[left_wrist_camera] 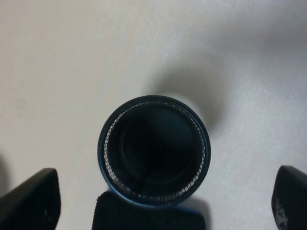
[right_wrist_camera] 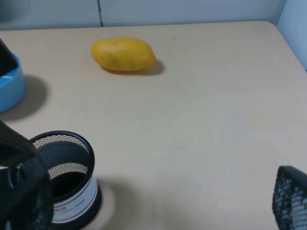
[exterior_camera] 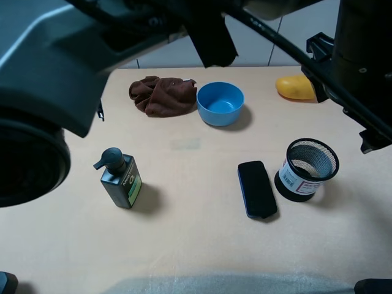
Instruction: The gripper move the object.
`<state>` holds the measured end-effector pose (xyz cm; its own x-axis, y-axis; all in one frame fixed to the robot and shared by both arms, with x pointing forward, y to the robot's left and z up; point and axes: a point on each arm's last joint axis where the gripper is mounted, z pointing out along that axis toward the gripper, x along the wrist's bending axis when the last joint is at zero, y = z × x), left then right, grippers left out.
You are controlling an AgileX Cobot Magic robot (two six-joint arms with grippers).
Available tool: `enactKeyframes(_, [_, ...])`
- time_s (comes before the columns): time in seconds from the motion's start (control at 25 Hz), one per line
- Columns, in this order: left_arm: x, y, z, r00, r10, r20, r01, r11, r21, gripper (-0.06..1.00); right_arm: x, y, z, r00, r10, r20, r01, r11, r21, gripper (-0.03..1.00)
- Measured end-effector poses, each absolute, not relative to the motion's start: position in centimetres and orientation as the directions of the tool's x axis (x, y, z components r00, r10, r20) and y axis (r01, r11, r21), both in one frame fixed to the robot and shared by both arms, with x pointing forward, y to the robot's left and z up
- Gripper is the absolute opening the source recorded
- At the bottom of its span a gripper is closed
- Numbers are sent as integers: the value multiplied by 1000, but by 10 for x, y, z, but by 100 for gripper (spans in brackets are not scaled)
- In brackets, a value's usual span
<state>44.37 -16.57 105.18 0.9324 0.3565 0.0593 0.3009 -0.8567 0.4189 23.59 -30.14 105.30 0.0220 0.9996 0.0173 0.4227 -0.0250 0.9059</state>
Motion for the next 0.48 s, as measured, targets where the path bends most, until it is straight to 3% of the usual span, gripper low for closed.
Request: enactKeyframes(0.48, [432,-117,1082,914,386,125,323,-878,355,89,236,-301,1053,22,1000,17,423,-25,906,69])
